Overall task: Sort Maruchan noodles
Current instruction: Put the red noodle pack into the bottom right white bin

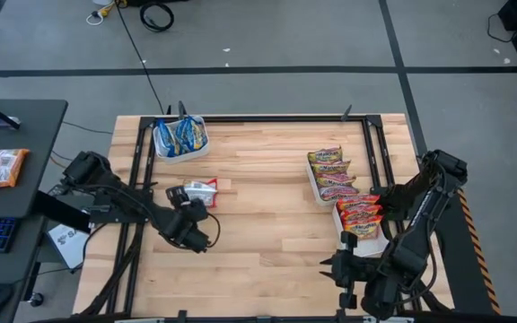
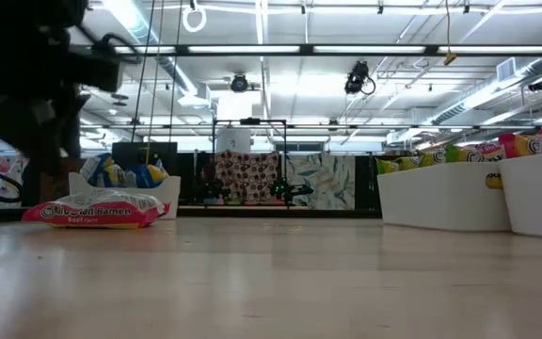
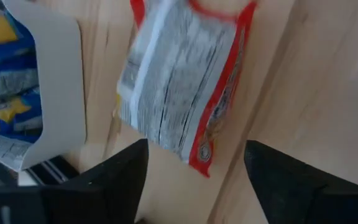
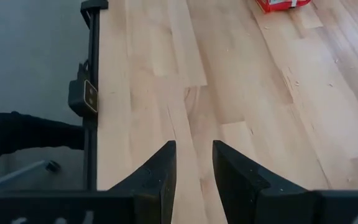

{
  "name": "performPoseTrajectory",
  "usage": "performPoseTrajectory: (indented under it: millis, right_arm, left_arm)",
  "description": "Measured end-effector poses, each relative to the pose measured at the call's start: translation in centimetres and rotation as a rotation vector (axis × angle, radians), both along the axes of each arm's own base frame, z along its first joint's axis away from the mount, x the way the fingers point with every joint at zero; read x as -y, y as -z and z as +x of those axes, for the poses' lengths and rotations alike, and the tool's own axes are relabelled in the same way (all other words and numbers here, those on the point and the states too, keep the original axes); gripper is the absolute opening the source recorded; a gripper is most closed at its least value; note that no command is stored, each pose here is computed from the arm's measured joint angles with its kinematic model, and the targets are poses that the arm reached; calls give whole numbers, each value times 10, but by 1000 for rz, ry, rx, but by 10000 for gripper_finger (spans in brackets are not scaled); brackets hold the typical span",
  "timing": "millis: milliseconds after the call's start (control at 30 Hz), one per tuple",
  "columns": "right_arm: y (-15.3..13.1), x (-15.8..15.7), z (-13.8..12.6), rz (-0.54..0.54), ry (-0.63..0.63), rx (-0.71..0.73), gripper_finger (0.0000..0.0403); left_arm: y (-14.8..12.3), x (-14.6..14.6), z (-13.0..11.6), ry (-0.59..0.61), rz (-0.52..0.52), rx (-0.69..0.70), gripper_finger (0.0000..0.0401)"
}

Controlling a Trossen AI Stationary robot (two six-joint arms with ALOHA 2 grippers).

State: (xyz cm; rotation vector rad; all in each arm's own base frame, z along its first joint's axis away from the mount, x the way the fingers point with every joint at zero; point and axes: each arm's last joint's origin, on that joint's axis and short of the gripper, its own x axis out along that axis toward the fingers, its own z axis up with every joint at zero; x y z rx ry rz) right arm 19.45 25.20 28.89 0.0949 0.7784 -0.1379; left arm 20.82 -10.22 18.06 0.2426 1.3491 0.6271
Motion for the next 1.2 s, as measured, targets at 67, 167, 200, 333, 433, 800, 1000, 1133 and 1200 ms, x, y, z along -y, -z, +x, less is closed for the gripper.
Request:
performPoseTrajectory:
  millis: [67, 167, 200, 333, 433, 800, 1000, 1133, 1200]
  right_arm:
    - [0, -1, -1, 8, 5, 5, 109]
    - [0, -4, -4, 37, 18, 11, 109]
    - [0, -5, -5, 48, 24, 13, 109]
    - [-1, -9, -8, 101, 45, 27, 109]
    - [-2, -12, -8, 138, 48, 44, 109]
    - [-5, -14, -3, 100, -26, 72, 109]
    - [-4, -12, -5, -53, -128, 60, 93]
    - [-4, -11, -2, -107, -194, 37, 75]
    - [-3, -9, 1, -114, -194, 32, 69]
  left_arm:
    - [11, -3, -6, 8, -2, -34, 280]
    - [33, -9, -16, 43, -10, -61, 285]
    - [39, -10, -19, 54, -4, -53, 285]
    - [52, -19, -26, 69, 101, -5, 286]
    - [59, -21, -28, 91, 138, 45, 286]
    - [78, -30, -20, 87, 164, 261, 187]
    - [59, -31, 9, 41, 51, 291, 50]
    - [36, -28, 33, 113, -105, 267, 11]
    - [20, -29, 45, 146, -177, 284, 10]
